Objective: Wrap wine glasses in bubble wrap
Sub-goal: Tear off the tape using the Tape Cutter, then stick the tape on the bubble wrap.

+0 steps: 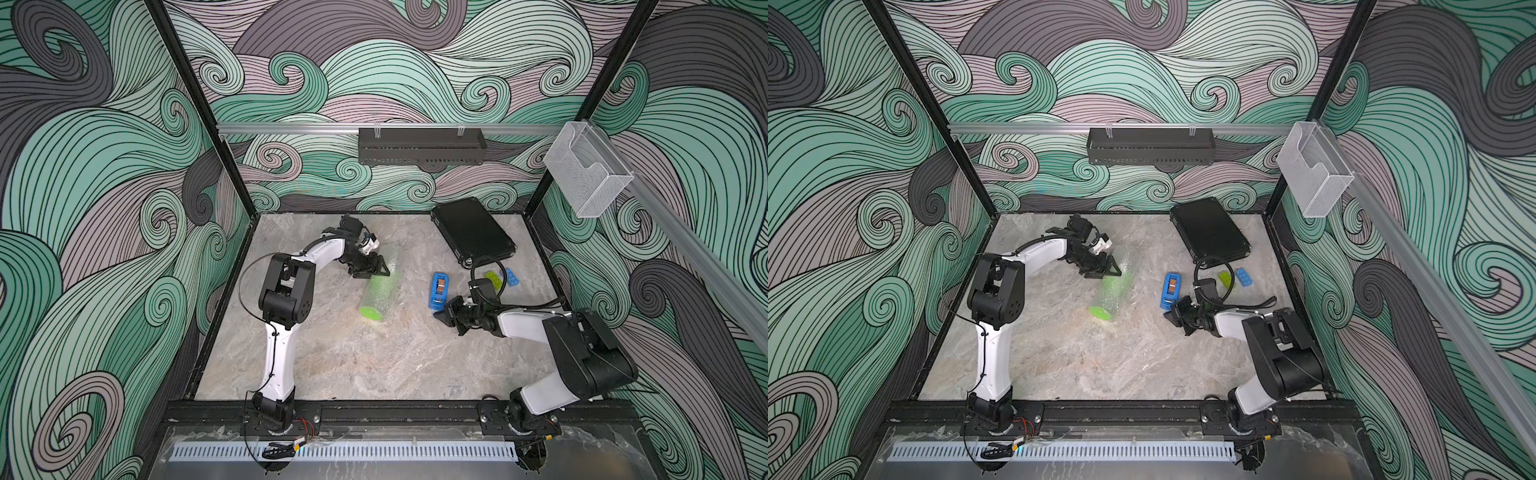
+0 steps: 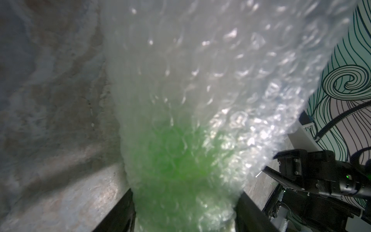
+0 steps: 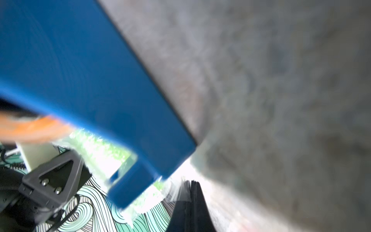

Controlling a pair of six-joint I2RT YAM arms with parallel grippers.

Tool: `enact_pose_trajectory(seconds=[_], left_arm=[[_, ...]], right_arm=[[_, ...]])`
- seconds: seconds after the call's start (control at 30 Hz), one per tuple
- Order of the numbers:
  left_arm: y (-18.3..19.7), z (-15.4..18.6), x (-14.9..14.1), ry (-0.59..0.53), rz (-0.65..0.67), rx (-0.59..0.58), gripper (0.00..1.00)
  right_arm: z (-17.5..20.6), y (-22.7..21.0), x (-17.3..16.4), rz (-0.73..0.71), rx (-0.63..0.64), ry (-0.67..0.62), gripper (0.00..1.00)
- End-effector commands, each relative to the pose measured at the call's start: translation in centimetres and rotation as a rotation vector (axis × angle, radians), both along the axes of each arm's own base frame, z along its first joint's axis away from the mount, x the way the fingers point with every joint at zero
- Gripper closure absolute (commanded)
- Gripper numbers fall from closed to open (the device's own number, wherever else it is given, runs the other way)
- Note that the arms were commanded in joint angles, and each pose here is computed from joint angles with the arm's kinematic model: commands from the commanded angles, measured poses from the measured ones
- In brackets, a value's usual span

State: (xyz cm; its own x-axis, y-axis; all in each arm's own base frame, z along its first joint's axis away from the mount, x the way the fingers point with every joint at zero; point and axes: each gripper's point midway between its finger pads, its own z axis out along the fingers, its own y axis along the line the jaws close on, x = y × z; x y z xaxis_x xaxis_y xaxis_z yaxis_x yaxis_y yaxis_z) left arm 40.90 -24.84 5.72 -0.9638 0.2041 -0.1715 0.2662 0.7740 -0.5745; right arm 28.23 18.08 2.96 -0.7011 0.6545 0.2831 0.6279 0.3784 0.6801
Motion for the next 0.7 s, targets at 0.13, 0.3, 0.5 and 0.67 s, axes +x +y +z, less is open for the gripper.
enact_pose_trajectory(seconds=[0.13, 0.3, 0.5, 0.67], left_arm=[[2.4, -6.3, -4.5, 0.169, -0.030, 0.224, 0.32], [2.4, -6.3, -4.6, 0.174, -0.030, 0.222, 0.32], [2.4, -6.3, -4.5, 0.171, -0.031, 0.222, 0.32], [2.3, -5.8, -4.4, 0.165, -0.033, 0.213, 0.32]], right_arm=[[7.0, 1.8, -1.0, 0.279, -0.024, -0.164, 1.00], [12.0, 4.7, 0.2, 0.583, -0.041, -0.348, 1.00], [13.7, 9.5, 1.4, 0.868, -0.002, -0.440, 1.00], [12.2, 11.2, 2.7, 0.968, -0.019, -0.413, 1.00]])
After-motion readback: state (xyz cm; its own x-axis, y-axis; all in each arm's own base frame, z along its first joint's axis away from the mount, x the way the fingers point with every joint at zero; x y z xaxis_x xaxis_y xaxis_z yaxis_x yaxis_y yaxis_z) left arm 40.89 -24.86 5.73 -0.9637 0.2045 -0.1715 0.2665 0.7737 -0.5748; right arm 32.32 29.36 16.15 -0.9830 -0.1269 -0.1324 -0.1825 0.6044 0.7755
